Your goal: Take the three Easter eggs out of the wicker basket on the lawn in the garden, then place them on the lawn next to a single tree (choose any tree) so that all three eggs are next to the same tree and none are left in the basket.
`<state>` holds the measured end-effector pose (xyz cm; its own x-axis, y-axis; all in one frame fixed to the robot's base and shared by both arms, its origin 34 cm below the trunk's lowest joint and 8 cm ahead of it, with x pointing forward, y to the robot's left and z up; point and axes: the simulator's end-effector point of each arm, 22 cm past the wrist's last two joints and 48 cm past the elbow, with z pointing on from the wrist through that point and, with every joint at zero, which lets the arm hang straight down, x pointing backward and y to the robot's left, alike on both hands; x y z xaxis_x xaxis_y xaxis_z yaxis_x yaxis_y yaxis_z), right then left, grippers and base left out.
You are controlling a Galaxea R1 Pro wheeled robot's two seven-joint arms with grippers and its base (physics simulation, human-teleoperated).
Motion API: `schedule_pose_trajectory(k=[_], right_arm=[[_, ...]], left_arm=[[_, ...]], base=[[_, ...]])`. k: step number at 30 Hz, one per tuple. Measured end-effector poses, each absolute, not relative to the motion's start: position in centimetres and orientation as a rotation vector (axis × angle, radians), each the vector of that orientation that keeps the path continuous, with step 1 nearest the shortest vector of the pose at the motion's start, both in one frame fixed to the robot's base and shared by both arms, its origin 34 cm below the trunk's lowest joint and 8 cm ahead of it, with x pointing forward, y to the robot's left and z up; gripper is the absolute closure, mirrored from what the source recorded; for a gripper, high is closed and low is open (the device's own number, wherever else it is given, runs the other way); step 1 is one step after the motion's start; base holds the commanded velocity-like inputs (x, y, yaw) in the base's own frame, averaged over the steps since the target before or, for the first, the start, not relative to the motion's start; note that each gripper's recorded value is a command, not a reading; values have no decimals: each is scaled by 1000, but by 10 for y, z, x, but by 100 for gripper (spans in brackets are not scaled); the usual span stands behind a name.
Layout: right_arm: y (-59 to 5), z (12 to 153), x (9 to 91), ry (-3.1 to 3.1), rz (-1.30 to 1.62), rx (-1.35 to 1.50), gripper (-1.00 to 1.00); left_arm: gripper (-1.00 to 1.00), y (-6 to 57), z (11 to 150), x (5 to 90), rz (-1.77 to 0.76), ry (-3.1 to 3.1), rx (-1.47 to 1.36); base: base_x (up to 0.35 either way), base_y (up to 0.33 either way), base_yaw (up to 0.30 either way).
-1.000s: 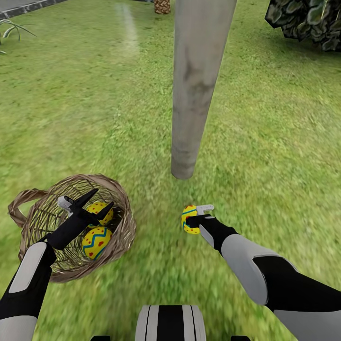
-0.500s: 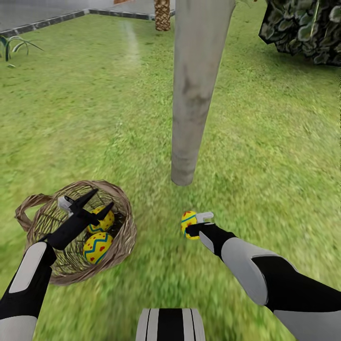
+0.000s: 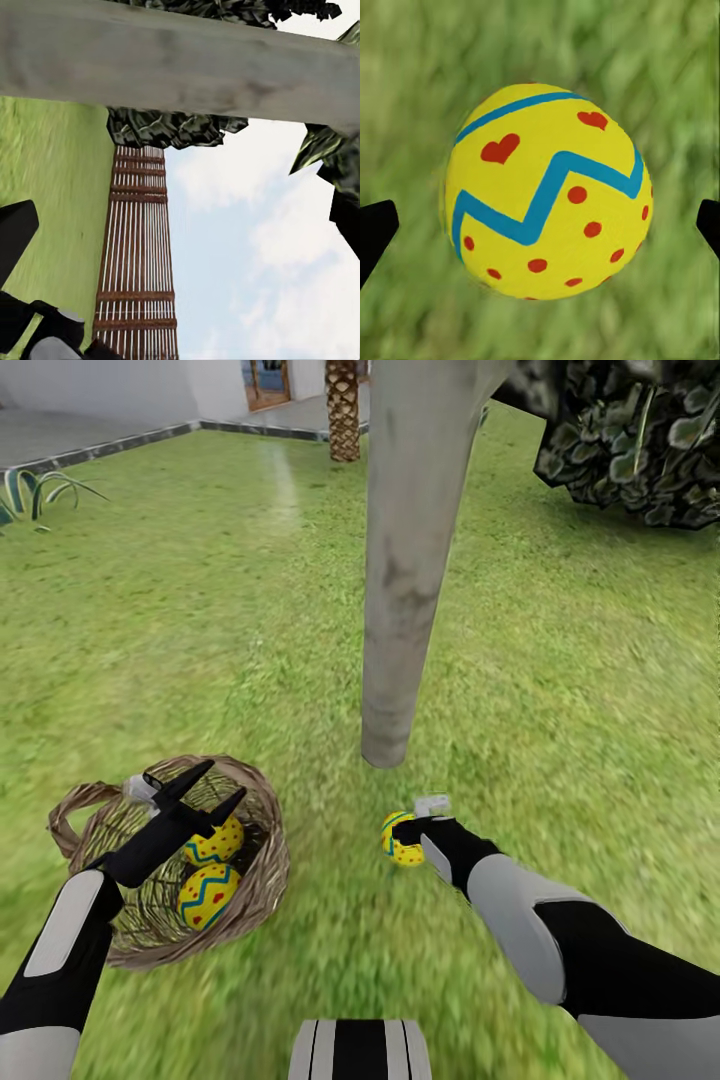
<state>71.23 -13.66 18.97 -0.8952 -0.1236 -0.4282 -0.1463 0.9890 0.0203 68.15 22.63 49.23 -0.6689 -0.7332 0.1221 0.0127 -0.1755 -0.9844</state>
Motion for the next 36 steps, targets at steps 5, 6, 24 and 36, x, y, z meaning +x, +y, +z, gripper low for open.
schedule_pose_trajectory(k=[5,6,24,36], right_arm=[[-104,225,718,2788,322,-232,-100],[-103,232,720,2791,358,-234,-100],[-137,327,735,2618,953,-131,-100],[-158,376,750,2501,1039,-60,-100]], left_arm=[[-100,225,504,681,-1901,1579,-804],[-100,225,508,681,-1899,1579,-796],[-100,227,570,679,-1890,1538,-657],[-100,226,600,675,-1895,1507,-606]], base=[[0,0,0],[0,0,0],[-134,3,0],[-267,0,0]])
